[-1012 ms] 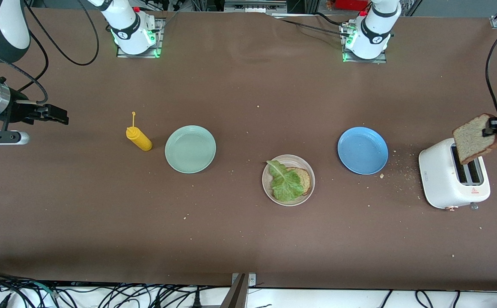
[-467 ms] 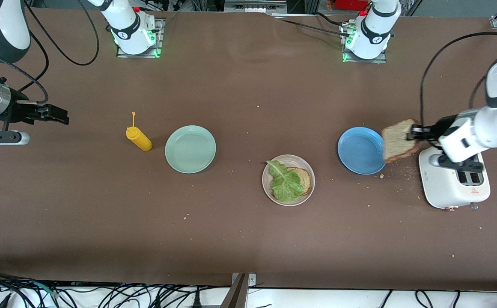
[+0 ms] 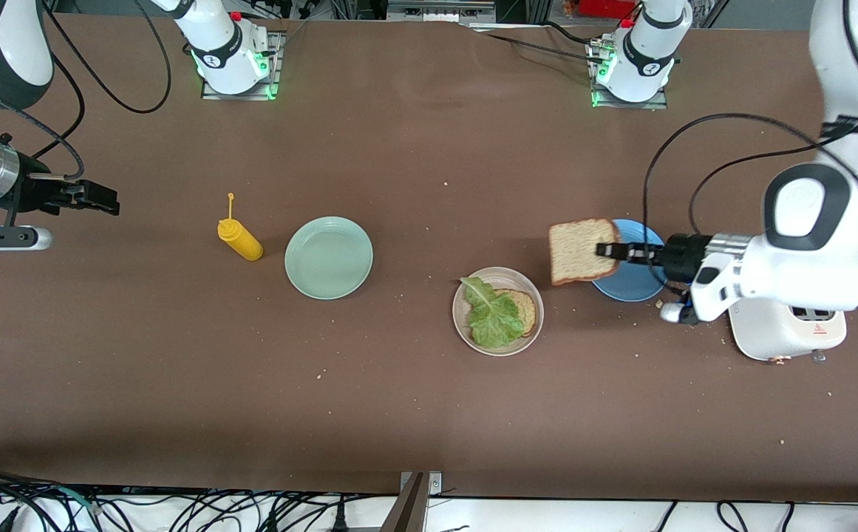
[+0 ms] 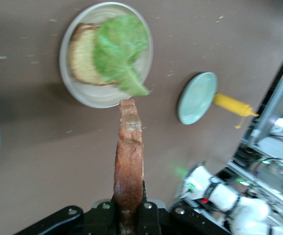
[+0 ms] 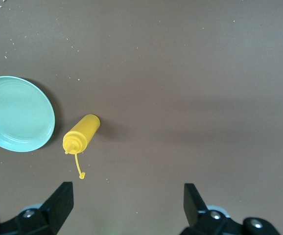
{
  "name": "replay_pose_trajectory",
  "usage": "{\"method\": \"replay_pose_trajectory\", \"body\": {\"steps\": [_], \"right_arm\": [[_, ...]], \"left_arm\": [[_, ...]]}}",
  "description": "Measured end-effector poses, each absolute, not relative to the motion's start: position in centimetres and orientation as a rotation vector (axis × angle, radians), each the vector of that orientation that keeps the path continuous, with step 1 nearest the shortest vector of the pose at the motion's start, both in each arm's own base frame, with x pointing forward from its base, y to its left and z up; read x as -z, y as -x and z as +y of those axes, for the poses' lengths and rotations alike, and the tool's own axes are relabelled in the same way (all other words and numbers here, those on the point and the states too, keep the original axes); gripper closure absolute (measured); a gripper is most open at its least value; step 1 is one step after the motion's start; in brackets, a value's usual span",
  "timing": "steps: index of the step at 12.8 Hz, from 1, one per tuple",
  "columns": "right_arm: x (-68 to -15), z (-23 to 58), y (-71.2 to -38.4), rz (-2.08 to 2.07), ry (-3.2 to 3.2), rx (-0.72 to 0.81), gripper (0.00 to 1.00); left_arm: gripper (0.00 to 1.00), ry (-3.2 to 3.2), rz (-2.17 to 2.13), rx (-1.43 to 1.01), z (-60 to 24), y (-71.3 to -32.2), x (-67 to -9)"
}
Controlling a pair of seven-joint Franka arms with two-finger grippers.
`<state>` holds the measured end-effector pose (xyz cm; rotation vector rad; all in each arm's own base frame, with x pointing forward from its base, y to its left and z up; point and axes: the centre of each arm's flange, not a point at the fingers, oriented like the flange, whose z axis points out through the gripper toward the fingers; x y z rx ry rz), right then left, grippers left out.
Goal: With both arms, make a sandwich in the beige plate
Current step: 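Carry the bread slice with the left gripper over the beige plate, then lower the bread onto the lettuce and open the left gripper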
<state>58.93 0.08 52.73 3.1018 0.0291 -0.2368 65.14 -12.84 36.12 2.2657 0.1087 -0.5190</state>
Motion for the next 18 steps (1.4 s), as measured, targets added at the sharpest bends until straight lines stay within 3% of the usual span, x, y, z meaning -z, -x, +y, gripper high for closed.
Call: {"method": "replay_pose_trajectory", "body": {"steps": [5, 13, 15, 18], "right_arm": [[-52.7, 0.1, -58.9, 0.030, -3.102, 0.240, 0.00], [-52.7, 0.1, -58.9, 0.030, -3.102, 0.240, 0.00], [-52.7, 0.1, -58.9, 0.030, -3.102, 0.240, 0.00], [-52.7, 0.1, -58.9, 0.030, -3.102, 0.240, 0.00]], "left_arm": [[0.89, -2.126, 0.070, 0.419, -22.5, -65.7, -27.6], [0.90, -2.075, -0.095, 0.336, -20.6, -65.6, -19.2], [0.73, -2.087, -0.113, 0.283, -20.3, -66.1, -19.3], [0.39, -2.092, -0.193, 0.197, -19.1, -66.7, -19.2]]}}
